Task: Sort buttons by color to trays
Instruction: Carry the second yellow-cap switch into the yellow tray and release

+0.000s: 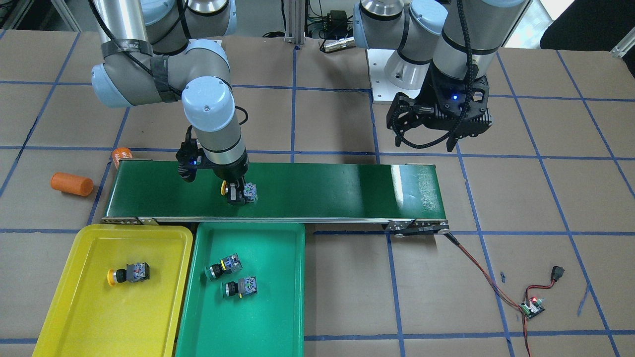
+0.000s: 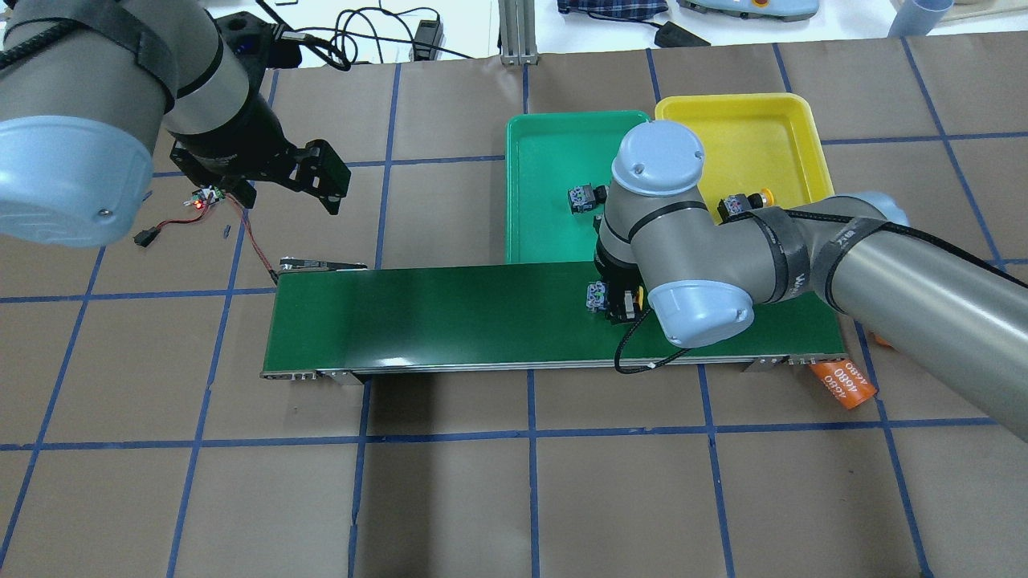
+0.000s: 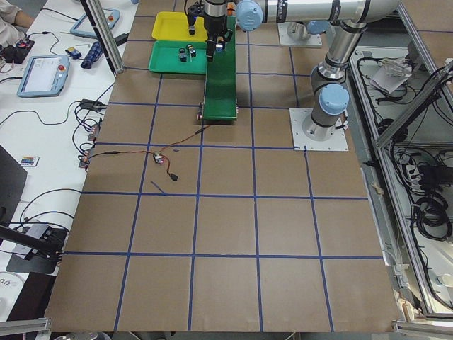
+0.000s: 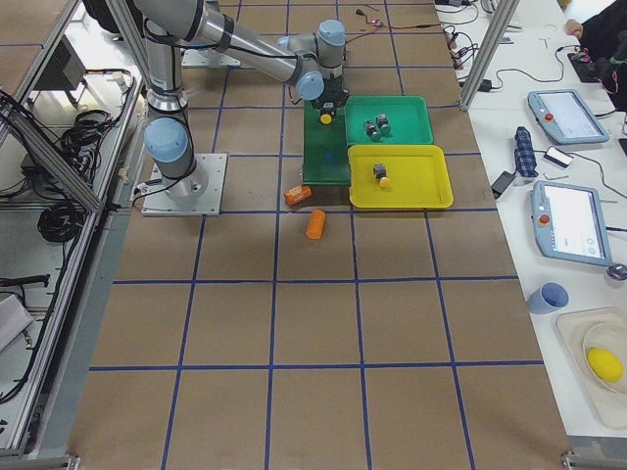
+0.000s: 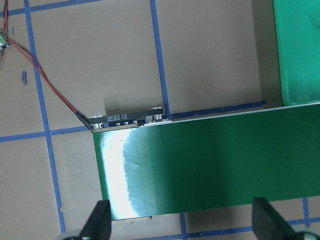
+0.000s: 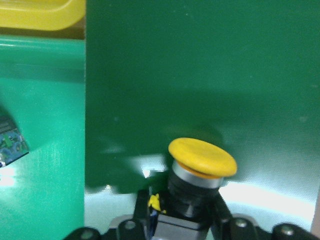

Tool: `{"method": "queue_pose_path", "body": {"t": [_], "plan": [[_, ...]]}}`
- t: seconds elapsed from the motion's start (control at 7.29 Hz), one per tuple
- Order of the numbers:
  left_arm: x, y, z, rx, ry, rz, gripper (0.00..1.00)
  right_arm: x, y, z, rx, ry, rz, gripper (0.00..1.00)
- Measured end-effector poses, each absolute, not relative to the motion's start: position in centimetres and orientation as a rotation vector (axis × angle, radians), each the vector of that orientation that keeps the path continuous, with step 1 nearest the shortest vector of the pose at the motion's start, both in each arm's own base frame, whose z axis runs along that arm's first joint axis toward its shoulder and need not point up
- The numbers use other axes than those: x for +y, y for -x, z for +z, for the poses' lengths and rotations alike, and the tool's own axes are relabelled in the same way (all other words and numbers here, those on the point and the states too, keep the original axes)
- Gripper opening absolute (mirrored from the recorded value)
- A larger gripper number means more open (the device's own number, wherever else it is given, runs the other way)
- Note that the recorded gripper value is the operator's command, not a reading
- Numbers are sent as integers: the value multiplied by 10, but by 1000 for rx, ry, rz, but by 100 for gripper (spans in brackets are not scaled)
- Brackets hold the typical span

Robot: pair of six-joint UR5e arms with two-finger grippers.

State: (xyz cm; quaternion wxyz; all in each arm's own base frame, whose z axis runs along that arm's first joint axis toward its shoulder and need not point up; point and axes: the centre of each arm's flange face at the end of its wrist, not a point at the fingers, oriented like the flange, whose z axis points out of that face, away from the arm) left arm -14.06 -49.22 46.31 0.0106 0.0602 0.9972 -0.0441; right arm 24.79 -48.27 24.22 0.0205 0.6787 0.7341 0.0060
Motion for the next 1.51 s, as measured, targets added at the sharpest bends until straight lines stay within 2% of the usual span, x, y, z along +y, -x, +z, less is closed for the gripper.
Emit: {"method": "queue_pose_path", "body": {"t": [0.41, 0.82, 1.1, 1.37, 1.51], "plan": [[-492, 141, 463, 3112, -188, -136, 100, -498, -216, 283, 2224, -2059, -88, 0], [-492, 141, 463, 3112, -188, -137, 100, -566, -122, 316, 2284, -1914, -212, 0], [-492, 141, 463, 3111, -189, -138, 100, -626, -86, 302, 2341, -1809, -292, 0], [-492, 141, 463, 3111, -190, -138, 100, -674, -54, 268, 2379, -1757, -331, 99], [-492, 141, 463, 3111, -189, -139, 100, -681, -44, 257, 2398, -1747, -332, 100]]}}
